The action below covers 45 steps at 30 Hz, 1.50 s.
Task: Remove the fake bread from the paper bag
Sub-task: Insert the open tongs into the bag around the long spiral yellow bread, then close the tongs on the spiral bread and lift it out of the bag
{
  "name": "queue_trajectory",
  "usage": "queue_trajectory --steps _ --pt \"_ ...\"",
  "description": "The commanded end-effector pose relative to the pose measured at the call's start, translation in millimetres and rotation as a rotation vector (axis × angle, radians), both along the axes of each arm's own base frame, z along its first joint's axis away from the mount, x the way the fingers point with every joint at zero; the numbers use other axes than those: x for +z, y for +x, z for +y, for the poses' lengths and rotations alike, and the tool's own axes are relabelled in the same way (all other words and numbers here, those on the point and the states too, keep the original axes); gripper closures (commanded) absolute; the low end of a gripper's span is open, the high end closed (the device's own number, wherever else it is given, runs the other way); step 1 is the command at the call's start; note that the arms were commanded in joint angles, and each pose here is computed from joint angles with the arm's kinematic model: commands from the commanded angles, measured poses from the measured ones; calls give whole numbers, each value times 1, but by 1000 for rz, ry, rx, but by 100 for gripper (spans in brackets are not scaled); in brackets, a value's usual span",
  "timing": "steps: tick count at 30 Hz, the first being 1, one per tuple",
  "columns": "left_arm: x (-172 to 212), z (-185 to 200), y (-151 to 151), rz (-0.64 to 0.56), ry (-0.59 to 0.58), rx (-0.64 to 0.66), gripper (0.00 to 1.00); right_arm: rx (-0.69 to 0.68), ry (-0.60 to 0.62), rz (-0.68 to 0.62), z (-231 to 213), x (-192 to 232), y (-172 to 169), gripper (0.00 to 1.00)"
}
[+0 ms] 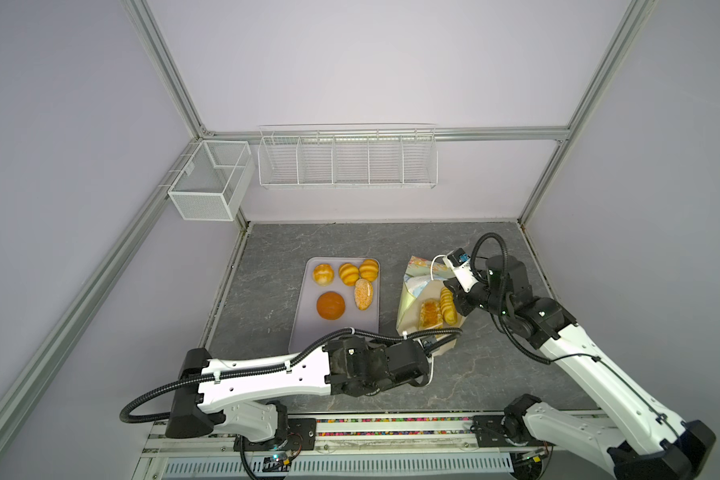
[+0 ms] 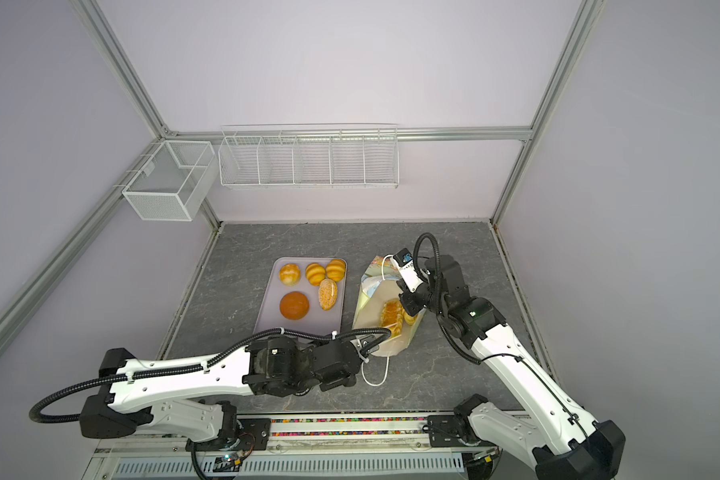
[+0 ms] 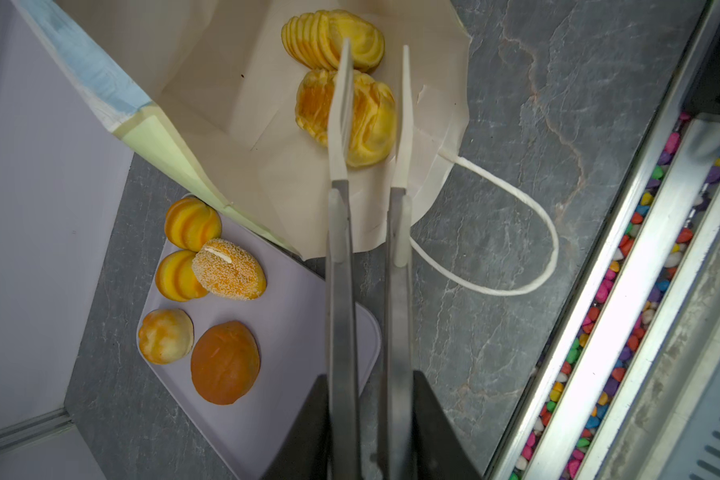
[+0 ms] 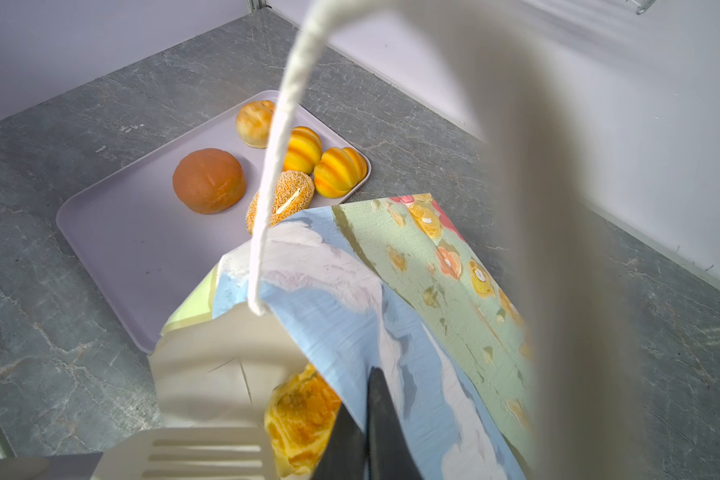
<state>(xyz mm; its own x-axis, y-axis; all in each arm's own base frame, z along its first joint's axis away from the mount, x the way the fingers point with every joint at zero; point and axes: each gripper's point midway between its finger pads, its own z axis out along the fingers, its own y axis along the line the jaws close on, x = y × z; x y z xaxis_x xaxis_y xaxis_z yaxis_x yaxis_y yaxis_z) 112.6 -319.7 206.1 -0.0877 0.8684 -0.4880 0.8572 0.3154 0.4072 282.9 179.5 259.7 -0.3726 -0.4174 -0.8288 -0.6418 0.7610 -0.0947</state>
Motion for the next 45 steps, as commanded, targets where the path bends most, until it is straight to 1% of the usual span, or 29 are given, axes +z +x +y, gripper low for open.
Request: queue_trajectory --steps 1,4,8,14,16,20,22,27,31,39,45 --pt "20 -16 5 -58 -31 -31 65 -18 1 -24 -2 10 2 93" --pt "14 -20 6 -66 13 -41 61 -23 -2 -26 -4 9 2 93" --pt "7 -24 9 -72 65 -29 61 -44 -1 -29 -7 10 2 93" --pt "-8 -28 17 -87 121 35 61 -71 1 -30 -12 11 2 93" --pt "-9 -28 22 -108 114 70 61 -79 4 -28 -13 12 2 93" --pt "-9 -33 29 -137 57 141 63 -90 8 -23 -13 11 4 93" --pt "-5 -32 38 -183 29 203 66 -94 12 -21 -12 11 5 93" --pt "-11 -31 44 -217 28 251 70 -94 23 -10 -11 9 4 93" --pt "-9 -26 46 -238 31 269 80 -100 24 -12 -13 10 3 93" --pt "-4 -21 40 -192 -4 249 100 -118 22 -14 -16 10 3 93" --pt "13 -19 36 -167 -61 236 100 -150 6 1 -19 5 7 93"
